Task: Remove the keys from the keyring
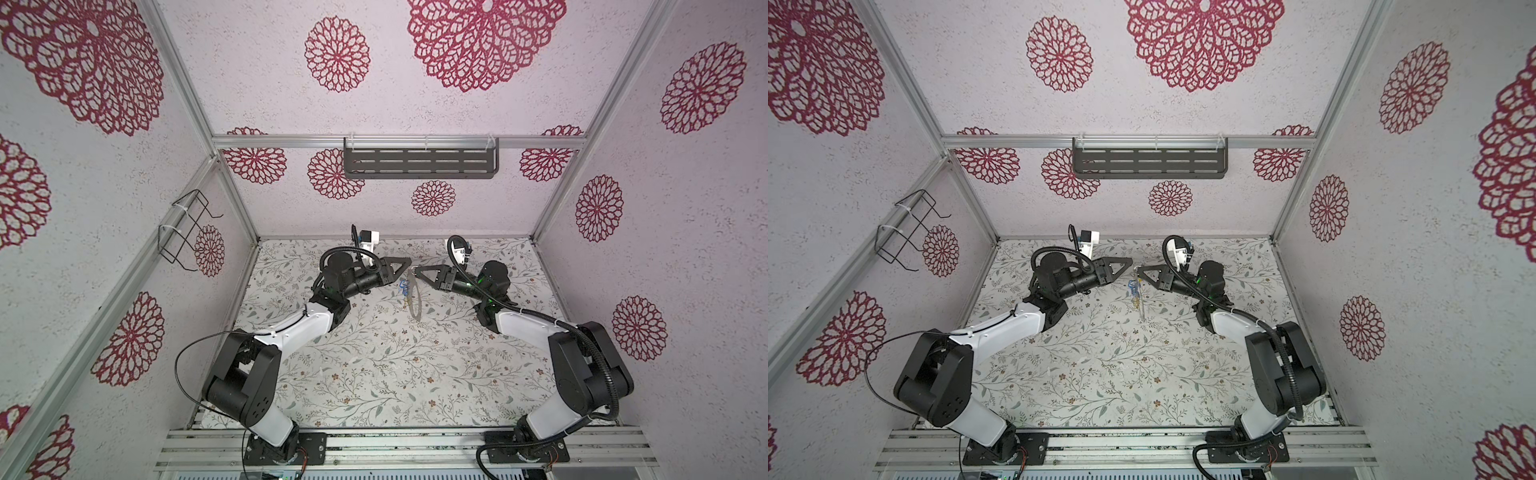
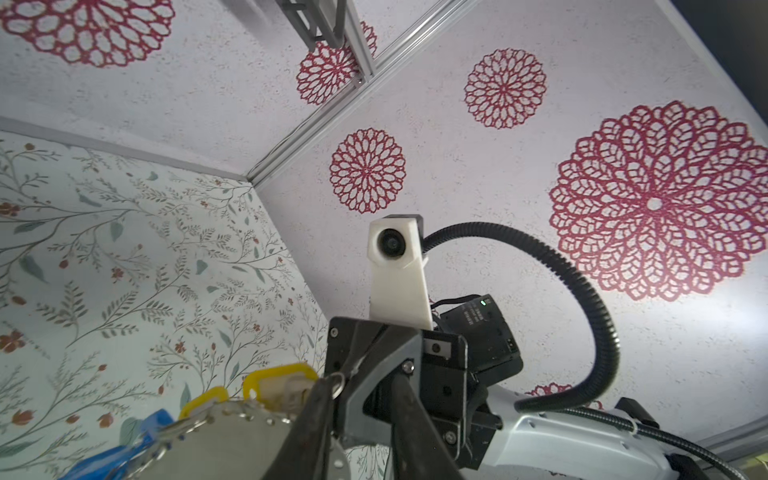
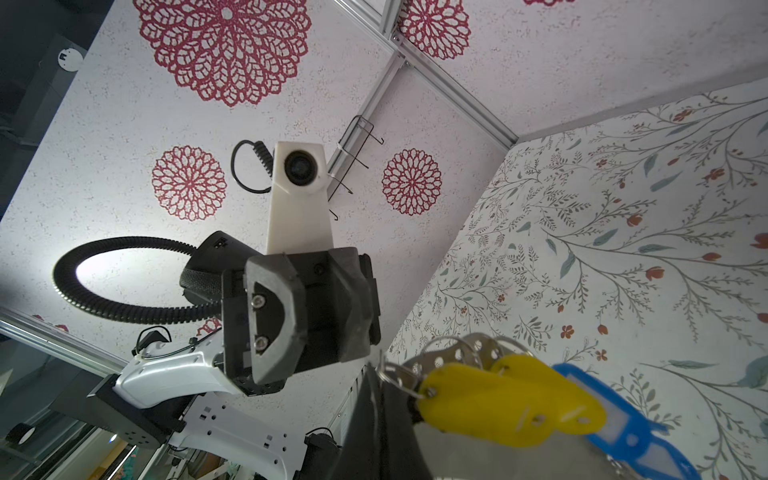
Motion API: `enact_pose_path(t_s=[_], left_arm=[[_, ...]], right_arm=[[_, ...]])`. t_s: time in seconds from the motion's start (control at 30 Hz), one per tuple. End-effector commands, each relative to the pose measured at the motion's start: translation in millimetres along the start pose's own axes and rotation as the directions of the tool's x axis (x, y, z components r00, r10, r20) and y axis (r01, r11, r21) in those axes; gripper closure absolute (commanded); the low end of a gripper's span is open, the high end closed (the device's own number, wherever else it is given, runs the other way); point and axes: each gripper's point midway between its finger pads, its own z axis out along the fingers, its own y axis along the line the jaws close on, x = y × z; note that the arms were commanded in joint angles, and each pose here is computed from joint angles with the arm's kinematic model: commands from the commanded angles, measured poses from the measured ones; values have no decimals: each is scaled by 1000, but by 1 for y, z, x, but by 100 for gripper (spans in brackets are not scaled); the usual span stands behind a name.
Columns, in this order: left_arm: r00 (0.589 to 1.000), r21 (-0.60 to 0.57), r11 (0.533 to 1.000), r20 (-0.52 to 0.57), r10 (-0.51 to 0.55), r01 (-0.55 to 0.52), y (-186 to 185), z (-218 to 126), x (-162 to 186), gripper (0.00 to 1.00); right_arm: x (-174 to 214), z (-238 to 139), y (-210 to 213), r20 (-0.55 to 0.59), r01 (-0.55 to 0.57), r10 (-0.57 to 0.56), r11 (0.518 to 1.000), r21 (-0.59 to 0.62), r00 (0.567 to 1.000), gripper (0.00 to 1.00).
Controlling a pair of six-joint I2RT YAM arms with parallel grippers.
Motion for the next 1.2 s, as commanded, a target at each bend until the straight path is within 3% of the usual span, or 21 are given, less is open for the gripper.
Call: enact_pose_path(t_s=[0.0, 0.23, 0.53, 0.97, 1.17], left_arm=[[1000, 81, 997, 3, 6, -7, -16, 7, -3, 75], [1000, 68, 998, -14, 9, -8, -12, 11, 0, 76], [999, 89, 996, -47, 0, 4, -17, 15, 4, 81], [998, 78, 997, -66, -23, 28, -7, 19, 10, 77], [998, 85, 996, -56, -17, 21, -11, 15, 10, 93]], right_arm=[[-23, 1, 35, 73, 95, -88, 991, -93, 993, 100], [-35, 0, 50, 138, 101, -79, 981, -165, 987, 100], [-33, 5, 52, 114, 97, -76, 976, -197, 991, 100], [-29, 8, 59, 86, 106, -89, 971, -214, 992, 100], [-27, 11, 53, 71, 100, -88, 977, -188, 994, 100]])
